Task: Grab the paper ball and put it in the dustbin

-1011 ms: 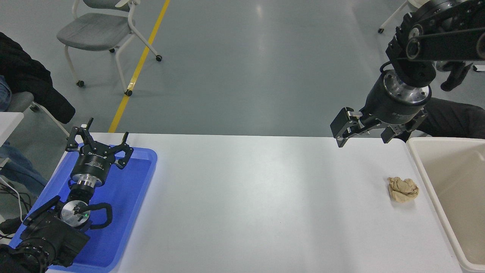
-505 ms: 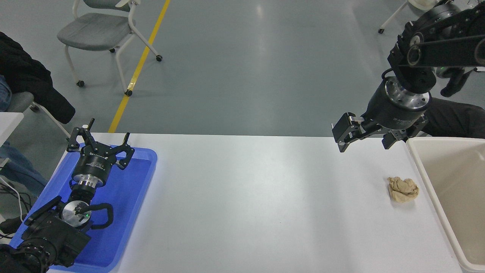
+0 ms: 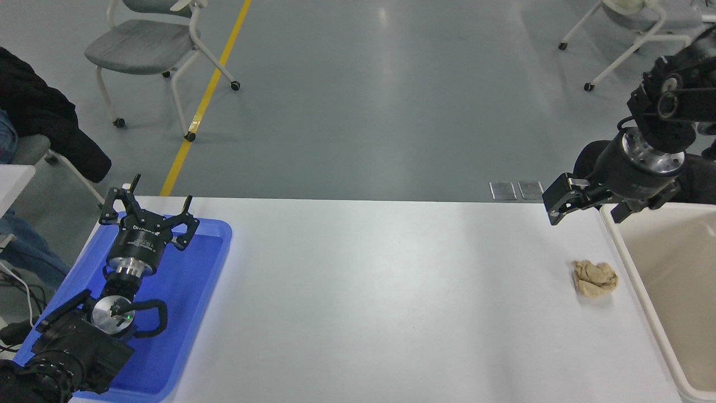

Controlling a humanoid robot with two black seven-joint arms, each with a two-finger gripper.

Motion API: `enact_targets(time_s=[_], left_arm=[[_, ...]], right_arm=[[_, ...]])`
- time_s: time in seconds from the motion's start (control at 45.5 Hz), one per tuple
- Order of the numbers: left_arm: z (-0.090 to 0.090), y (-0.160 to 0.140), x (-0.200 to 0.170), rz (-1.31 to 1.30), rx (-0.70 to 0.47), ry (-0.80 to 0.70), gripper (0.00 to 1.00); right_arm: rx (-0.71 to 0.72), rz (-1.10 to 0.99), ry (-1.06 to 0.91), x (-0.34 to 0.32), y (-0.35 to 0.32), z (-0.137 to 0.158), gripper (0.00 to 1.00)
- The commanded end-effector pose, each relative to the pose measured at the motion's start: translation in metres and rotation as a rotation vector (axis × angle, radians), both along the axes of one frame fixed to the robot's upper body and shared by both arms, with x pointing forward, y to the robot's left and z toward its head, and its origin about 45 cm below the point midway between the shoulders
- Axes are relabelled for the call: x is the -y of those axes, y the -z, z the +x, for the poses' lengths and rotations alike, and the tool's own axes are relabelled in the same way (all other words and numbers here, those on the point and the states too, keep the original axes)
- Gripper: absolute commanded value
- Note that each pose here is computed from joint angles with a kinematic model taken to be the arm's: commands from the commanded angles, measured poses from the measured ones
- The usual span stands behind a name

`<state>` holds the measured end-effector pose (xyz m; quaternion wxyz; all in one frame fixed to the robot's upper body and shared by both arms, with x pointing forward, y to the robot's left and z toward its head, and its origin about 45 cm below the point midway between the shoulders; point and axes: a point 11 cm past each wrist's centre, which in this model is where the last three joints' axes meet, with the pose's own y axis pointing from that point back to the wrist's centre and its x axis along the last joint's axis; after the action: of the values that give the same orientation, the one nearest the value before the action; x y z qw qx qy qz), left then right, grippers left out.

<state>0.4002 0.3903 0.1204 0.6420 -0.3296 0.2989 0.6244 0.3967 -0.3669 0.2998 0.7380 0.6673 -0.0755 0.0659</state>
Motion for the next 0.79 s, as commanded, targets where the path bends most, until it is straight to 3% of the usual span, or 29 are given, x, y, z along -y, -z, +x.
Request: enact_targets(time_s=[0.0, 0.264, 0.769], left_arm=[[0.0, 0.0, 0.0, 0.0, 0.0, 0.0, 1.0], [0.0, 0.0, 0.0, 0.0, 0.0, 0.0, 1.0], [0.0, 0.0, 0.0, 0.0, 0.0, 0.0, 1.0]], right_arm=[[0.108, -0.095, 0.068, 0.073, 0.049, 0.008, 1.0], [0.194, -0.161, 0.128, 0.118, 0.122, -0.015, 1.0], [0.351, -0.103, 0.225, 0.108, 0.206, -0.033, 1.0]])
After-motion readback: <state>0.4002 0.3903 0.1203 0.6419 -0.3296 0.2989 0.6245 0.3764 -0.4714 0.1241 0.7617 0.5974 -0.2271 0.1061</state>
